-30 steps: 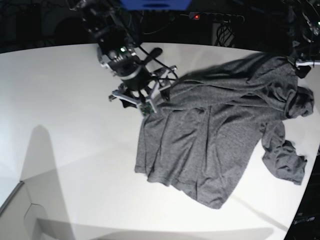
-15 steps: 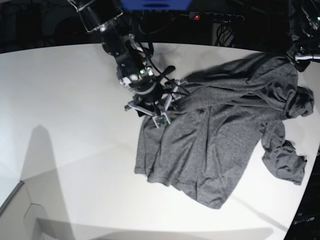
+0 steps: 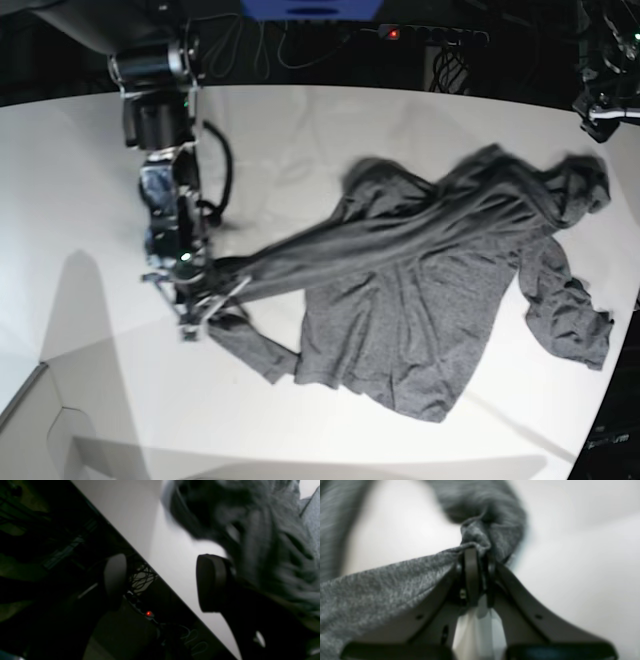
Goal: Layout the t-shirt on the table in an organized manner, then fold the t-shirt properly
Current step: 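Drag the grasped shirt edge away from the pile with the right gripper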
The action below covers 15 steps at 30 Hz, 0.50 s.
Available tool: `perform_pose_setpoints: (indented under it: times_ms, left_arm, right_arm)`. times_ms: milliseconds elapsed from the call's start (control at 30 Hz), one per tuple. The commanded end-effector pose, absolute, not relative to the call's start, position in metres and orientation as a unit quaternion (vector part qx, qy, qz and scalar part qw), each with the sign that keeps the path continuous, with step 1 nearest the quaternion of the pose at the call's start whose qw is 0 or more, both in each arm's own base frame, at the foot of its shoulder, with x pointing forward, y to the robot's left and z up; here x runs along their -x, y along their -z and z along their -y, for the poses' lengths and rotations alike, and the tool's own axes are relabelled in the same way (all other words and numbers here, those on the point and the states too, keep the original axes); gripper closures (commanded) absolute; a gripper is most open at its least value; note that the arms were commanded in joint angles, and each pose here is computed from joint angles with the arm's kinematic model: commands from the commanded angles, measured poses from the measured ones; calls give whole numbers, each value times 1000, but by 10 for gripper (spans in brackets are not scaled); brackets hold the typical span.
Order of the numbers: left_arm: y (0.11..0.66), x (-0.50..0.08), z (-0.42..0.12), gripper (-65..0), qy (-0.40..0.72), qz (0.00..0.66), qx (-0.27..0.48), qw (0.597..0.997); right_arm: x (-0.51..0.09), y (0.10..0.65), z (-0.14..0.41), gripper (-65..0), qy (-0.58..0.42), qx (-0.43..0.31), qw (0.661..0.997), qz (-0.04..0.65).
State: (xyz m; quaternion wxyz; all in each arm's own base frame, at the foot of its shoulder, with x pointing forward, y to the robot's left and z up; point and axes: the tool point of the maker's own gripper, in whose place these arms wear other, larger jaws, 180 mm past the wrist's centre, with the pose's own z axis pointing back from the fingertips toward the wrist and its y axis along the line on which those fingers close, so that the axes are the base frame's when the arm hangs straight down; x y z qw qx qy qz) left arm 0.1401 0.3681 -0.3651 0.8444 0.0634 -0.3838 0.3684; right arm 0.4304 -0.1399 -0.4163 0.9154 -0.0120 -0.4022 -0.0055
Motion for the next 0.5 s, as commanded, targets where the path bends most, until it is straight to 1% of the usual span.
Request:
perform_pose_setpoints:
  times_ms: [0, 167, 233, 467]
  left_arm:
    - [349, -148, -371, -427, -357, 409, -69, 837]
    - [327, -159, -358, -427, -342, 439, -65, 828]
    - [323, -160, -353, -427, -344, 445, -60, 824]
    - [324, -170, -343, -427, -341, 451, -46, 823]
  right_arm:
    - [-456, 383, 155, 0, 23, 23, 894, 447]
    - [-487, 332, 210, 0, 81, 45, 865, 493]
    - [-495, 318, 223, 0, 99, 47, 856, 505]
    - [-490, 299, 265, 0, 139, 67, 841, 519]
